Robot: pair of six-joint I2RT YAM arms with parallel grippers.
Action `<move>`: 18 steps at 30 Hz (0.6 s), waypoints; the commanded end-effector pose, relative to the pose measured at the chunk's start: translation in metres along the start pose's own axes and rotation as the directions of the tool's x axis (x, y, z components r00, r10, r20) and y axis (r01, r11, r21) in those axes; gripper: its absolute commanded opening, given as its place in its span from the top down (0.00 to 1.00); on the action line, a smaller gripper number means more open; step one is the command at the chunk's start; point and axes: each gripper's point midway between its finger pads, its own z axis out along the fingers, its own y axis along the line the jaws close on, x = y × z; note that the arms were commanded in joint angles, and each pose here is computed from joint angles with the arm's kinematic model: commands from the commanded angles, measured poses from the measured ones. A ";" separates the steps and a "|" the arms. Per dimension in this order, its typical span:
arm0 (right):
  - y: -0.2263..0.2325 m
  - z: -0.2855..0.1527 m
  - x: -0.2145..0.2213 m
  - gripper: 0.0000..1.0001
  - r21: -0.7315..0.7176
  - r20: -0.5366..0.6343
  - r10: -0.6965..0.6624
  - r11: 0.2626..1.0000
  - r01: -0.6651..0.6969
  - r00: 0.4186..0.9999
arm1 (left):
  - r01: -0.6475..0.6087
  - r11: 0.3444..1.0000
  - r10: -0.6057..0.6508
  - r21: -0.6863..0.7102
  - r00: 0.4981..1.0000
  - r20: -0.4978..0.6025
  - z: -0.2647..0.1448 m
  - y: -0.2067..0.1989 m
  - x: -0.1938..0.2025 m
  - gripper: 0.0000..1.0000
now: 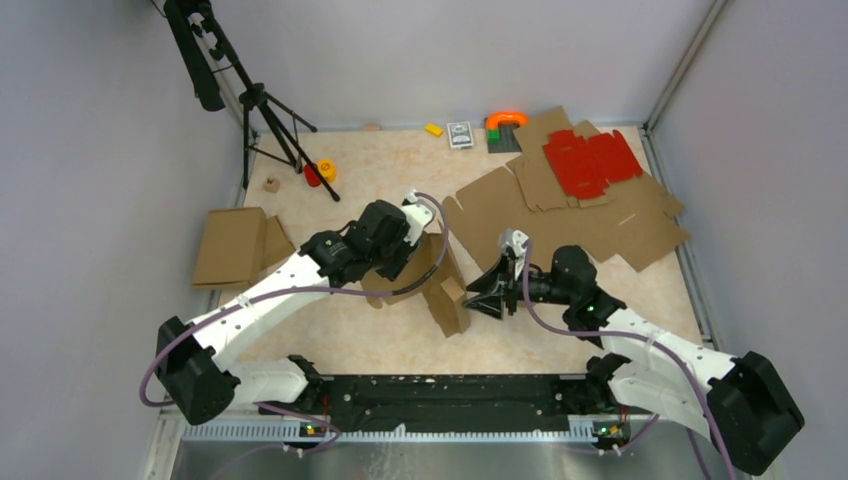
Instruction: Fold the paper box
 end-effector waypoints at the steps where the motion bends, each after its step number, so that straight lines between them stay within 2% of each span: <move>1: -0.014 0.007 -0.021 0.56 0.068 0.037 -0.076 0.995 0.074 0.996 | 0.008 0.999 -0.009 0.040 0.999 0.031 -0.003 -0.007 -0.012 0.73; 5: -0.020 0.009 -0.018 0.56 0.083 0.021 -0.081 0.993 0.079 0.997 | 0.006 0.998 -0.007 0.057 1.000 0.026 -0.003 -0.010 -0.013 0.73; 12: -0.029 0.009 -0.005 0.47 0.117 0.001 -0.096 0.989 0.095 0.995 | 0.010 0.996 -0.012 0.093 1.000 0.011 -0.003 -0.017 -0.010 0.72; 18: -0.035 0.009 -0.002 0.40 0.146 0.014 -0.120 0.982 0.117 0.993 | 0.014 0.995 -0.010 0.094 0.999 -0.048 0.005 -0.019 -0.001 0.72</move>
